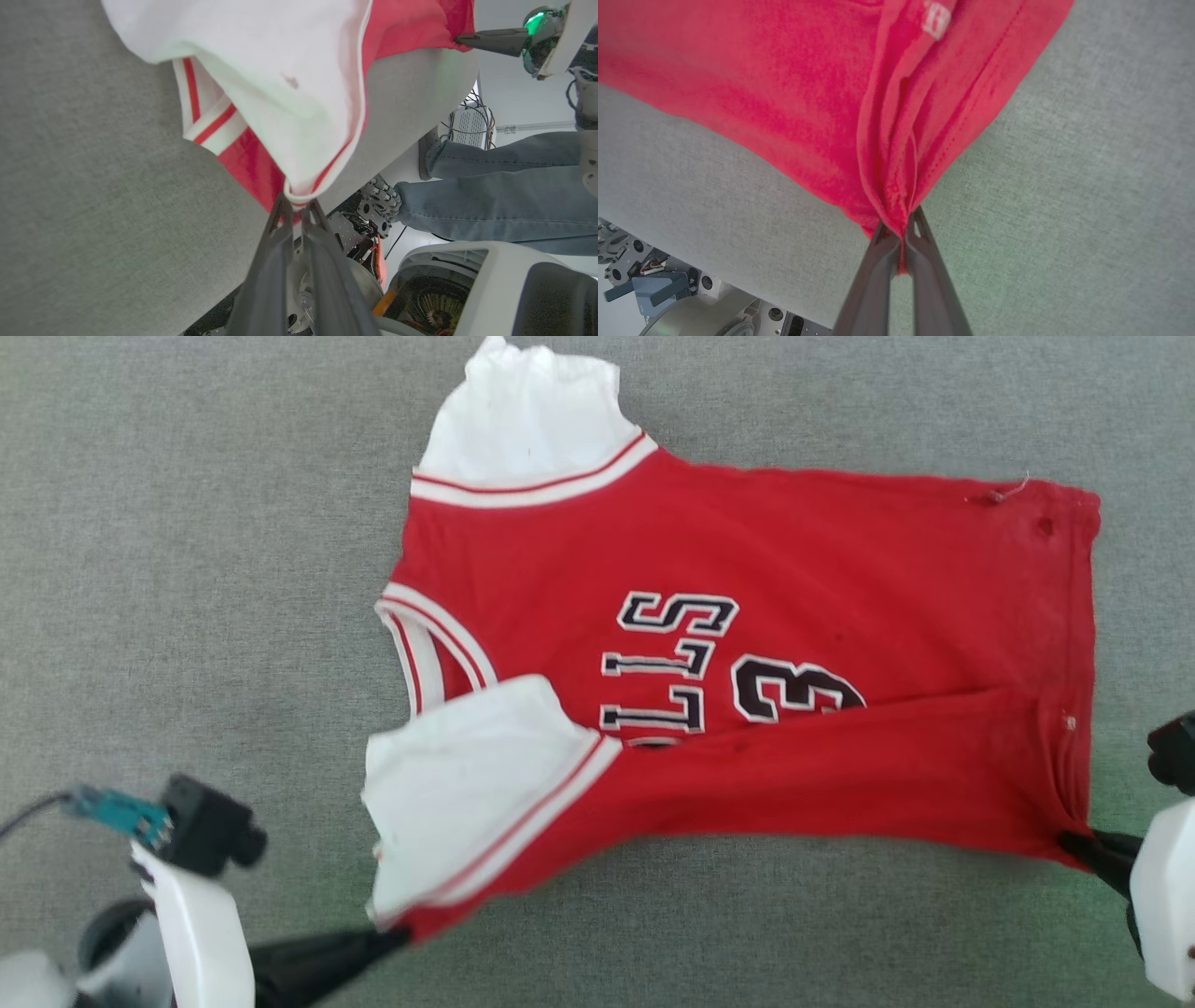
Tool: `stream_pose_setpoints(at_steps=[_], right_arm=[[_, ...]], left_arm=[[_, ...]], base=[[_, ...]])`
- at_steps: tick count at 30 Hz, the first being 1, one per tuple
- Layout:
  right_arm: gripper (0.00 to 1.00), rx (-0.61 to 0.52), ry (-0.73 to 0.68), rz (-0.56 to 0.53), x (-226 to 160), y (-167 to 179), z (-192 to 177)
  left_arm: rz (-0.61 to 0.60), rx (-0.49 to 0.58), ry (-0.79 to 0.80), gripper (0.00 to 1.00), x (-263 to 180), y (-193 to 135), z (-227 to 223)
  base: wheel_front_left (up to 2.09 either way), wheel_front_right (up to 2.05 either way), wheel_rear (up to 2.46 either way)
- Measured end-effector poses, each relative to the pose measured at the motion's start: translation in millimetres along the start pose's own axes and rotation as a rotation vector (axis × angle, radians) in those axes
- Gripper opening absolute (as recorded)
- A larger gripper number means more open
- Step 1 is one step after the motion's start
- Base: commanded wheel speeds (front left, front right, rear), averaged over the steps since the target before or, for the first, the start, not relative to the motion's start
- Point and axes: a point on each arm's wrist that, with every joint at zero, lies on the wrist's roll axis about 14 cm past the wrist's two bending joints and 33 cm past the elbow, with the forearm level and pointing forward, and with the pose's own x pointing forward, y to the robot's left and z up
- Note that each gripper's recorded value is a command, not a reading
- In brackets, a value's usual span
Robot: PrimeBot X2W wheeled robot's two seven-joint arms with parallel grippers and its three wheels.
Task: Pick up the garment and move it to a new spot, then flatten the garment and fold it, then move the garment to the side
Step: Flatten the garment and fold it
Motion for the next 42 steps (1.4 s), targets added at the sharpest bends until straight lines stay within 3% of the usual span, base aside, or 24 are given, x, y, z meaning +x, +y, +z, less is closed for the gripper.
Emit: stream_pose_setpoints(at_steps=[9,14,15,16,17,18,19,21,23,24,29,35,42], right_arm=[[0.00,0.034,0.046,-0.002,-9,-3,-17],[0.00,0.045,0.033,0.002,-9,-2,-16],[0.31,0.043,0.026,0.005,-8,-1,-14],[0.31,0.043,0.011,0.006,-9,-1,-11],[0.44,0.044,-0.003,0.003,-9,-1,-9],[0.76,0.042,-0.008,0.000,-10,-1,-8],[1.00,0.043,-0.024,-0.003,-10,-2,-6],[1.00,0.051,-0.066,-0.009,-12,-2,1],[1.00,0.069,-0.118,-0.012,-14,-3,9],[1.00,0.076,-0.153,-0.014,-16,-3,14],[1.00,0.064,-0.387,-0.025,-29,3,55],[1.00,0.053,-0.762,-0.051,-57,13,107],[1.00,0.093,-1.022,-0.066,-80,22,120]], left_arm=[[-0.085,-0.032,0.093,0.00,-6,-30,-28],[-0.076,-0.024,0.052,0.00,-1,-25,-19],[-0.063,-0.021,0.036,0.00,2,-20,-14],[-0.061,-0.017,0.020,0.00,4,-18,-10],[-0.056,-0.016,0.005,0.00,6,-16,-6],[-0.053,-0.014,-0.005,0.00,7,-13,-4],[-0.047,-0.006,-0.020,0.24,9,-11,-1],[-0.033,0.018,-0.043,0.44,10,-6,5],[-0.022,0.028,-0.069,0.91,11,-2,10],[-0.016,0.031,-0.080,0.99,12,0,13],[0.033,0.077,-0.187,1.00,9,13,39],[0.153,0.156,-0.417,1.00,-2,38,105],[0.245,0.254,-0.586,1.00,1,54,181]], base=[[0.00,0.00,0.00],[0.00,0.00,0.00],[0.00,0.00,0.00],[0.00,0.00,0.00],[0.00,0.00,0.00],[0.00,0.00,0.00],[0.00,0.00,0.00],[0.00,0.00,0.00],[0.00,0.00,0.00],[0.00,0.00,0.00],[0.00,0.00,0.00],[0.00,0.00,0.00],[0.00,0.00,0.00]])
